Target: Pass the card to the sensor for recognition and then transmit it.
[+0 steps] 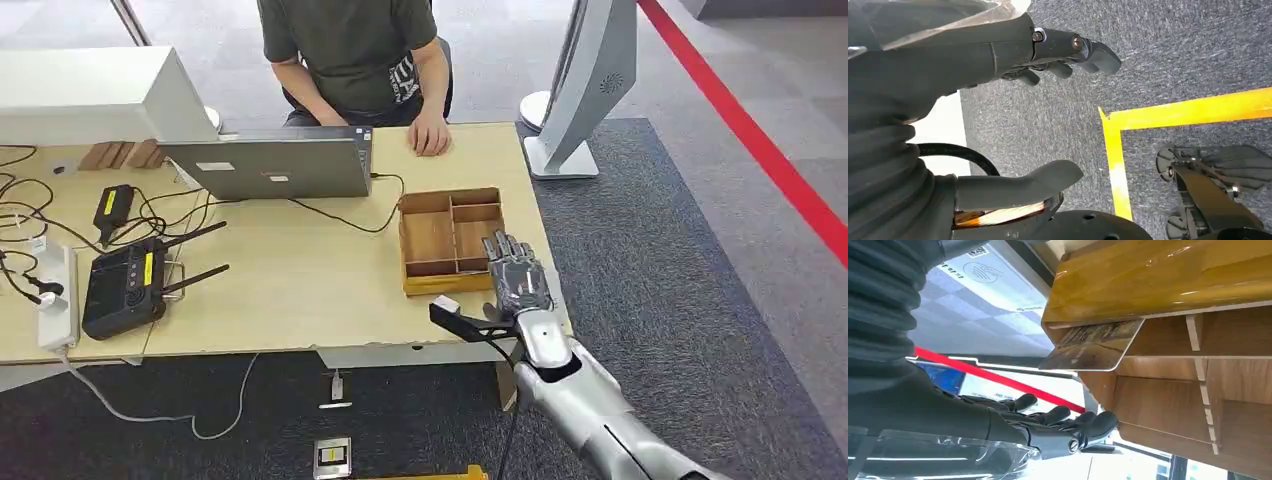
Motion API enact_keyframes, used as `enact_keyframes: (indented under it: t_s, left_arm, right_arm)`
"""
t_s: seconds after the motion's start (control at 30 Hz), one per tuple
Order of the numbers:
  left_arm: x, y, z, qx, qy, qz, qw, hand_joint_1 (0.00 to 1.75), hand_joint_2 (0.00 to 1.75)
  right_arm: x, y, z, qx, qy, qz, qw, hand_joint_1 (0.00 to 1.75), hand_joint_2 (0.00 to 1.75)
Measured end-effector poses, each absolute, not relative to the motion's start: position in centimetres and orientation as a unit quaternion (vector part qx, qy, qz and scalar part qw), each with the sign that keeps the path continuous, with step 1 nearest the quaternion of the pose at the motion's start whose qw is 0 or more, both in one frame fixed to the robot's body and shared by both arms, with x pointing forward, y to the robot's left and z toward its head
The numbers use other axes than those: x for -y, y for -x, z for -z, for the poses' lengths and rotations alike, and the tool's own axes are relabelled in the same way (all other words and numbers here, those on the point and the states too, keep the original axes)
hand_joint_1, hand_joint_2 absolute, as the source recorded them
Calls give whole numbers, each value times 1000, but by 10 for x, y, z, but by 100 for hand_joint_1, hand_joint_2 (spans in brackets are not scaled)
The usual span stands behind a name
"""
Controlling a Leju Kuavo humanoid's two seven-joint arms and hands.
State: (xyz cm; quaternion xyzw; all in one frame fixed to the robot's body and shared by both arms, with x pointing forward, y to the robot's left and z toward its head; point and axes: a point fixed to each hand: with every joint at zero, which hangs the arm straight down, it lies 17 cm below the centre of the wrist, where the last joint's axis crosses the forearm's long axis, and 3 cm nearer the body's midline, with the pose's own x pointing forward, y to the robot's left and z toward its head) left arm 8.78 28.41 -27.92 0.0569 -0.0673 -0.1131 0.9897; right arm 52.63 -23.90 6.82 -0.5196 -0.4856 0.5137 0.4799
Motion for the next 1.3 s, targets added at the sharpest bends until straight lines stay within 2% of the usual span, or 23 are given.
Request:
enact_keyframes:
  t_s: [1.3]
  left_arm:
    - [-283, -85, 279, 64, -55, 130, 988, 0, 175]
  right_arm:
    - [243, -527, -57, 484, 510, -512, 494, 0, 175]
